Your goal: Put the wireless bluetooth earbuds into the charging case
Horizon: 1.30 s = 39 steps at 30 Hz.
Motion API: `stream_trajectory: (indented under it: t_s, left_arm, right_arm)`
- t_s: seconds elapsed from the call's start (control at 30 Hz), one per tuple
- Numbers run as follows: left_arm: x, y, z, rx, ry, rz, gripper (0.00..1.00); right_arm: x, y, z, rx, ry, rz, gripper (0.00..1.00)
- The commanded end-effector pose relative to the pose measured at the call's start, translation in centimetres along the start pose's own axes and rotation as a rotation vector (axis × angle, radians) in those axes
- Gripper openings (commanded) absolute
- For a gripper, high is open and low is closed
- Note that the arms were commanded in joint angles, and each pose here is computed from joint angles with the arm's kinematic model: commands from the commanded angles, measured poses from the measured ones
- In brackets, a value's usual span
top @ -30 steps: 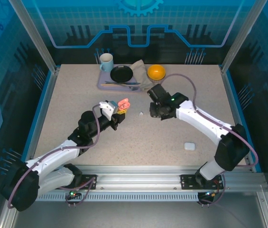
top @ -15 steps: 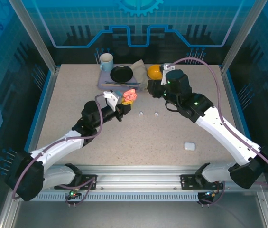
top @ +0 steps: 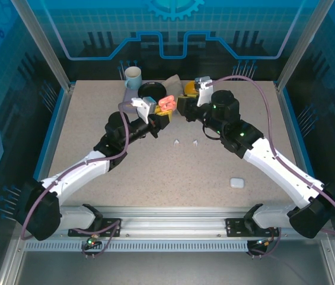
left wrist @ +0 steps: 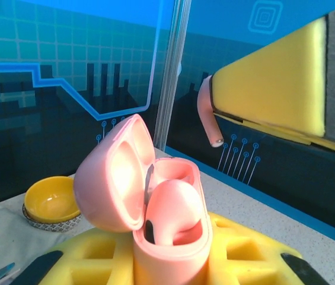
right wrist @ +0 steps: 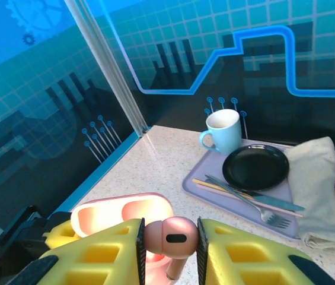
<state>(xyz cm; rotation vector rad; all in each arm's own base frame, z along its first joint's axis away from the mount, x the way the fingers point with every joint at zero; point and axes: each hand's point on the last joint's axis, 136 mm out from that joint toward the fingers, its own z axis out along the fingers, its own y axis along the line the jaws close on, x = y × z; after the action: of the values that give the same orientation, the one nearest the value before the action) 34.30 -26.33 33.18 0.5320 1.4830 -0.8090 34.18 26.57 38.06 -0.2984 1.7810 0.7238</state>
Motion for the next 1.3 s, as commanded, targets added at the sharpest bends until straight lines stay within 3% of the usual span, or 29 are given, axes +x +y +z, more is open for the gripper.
stream_trajectory:
  t_s: [0.0, 1.27]
  left_arm:
    - [-0.8, -0.5, 0.5, 0.033, -0.001, -0.016, 0.0]
    - [-1.3, -1.3, -0.5, 0.047, -0.007, -0.005, 0.0]
  right_arm:
    - [-1.8, 1.3, -0.3, -0.081, -0.069, -0.039, 0.28]
    - [1.2, -0.5, 2.1, -0.09, 0.015, 0.028, 0.25]
